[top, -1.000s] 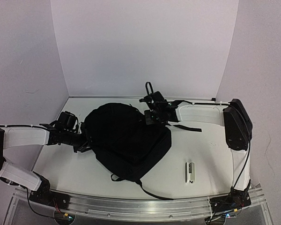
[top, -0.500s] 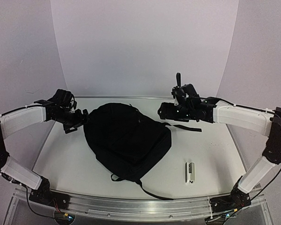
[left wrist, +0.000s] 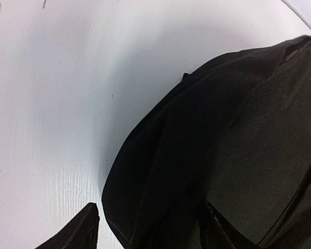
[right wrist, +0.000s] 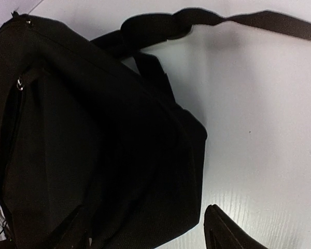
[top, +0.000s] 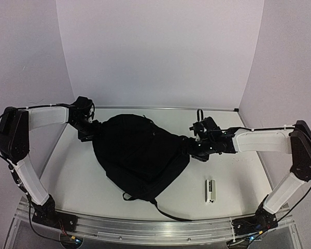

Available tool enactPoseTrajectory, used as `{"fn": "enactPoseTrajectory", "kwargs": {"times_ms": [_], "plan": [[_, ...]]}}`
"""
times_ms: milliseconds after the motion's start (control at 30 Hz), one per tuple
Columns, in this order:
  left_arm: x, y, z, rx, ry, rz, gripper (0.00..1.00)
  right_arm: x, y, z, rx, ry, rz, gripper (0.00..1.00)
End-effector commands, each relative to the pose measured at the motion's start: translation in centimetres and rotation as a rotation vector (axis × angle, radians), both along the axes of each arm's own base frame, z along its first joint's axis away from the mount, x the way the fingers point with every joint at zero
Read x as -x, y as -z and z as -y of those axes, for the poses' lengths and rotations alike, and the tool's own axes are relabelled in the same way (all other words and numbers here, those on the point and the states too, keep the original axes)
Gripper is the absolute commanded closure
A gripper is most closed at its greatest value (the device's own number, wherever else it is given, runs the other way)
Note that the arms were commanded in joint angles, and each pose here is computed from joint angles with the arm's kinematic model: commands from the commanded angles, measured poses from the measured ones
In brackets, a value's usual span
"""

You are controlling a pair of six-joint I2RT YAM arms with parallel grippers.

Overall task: Pack the student bag
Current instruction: Unzip the student bag at the center of the board, then adjust the student bag at the center of the board.

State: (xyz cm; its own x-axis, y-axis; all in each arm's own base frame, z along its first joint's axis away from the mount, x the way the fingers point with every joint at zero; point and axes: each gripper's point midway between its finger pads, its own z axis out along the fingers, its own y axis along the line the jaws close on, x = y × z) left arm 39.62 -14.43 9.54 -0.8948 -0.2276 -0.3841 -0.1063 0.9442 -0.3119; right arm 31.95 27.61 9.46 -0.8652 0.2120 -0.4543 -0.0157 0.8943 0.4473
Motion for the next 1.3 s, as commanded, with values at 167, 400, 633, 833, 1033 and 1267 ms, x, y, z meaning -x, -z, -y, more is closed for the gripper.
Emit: {"fn": "enactPoseTrajectory", "kwargs": {"times_ms": [167, 400, 633, 833, 1033, 1267], "plan": [[1.3, 1.3, 0.6, 0.029, 0.060, -0.028, 0.97, -2.5, -0.8, -3.8, -0.173, -0.005, 0.058, 0.74], [6.9, 2.6, 3.9, 0.118, 0.194, -0.073, 1.00, -7.9, -2.2, -1.7, -0.062, 0.070, 0.180, 0.95], [14.5, 1.7, 11.4, 0.181, 0.379, -0.116, 0.99, -14.5, -3.5, 0.2, 0.074, 0.083, 0.287, 0.91], [17.8, -0.3, 12.5, 0.177, 0.364, -0.096, 0.66, -16.8, -5.8, 1.1, 0.199, 0.078, 0.342, 0.61], [15.9, -5.3, 6.0, -0.040, 0.108, 0.040, 0.24, -15.0, -8.3, 3.3, 0.245, 0.098, 0.362, 0.35], [11.7, -10.0, 7.3, -0.120, 0.068, 0.166, 0.24, -11.2, -9.0, 3.5, 0.232, 0.091, 0.352, 0.29]]}}
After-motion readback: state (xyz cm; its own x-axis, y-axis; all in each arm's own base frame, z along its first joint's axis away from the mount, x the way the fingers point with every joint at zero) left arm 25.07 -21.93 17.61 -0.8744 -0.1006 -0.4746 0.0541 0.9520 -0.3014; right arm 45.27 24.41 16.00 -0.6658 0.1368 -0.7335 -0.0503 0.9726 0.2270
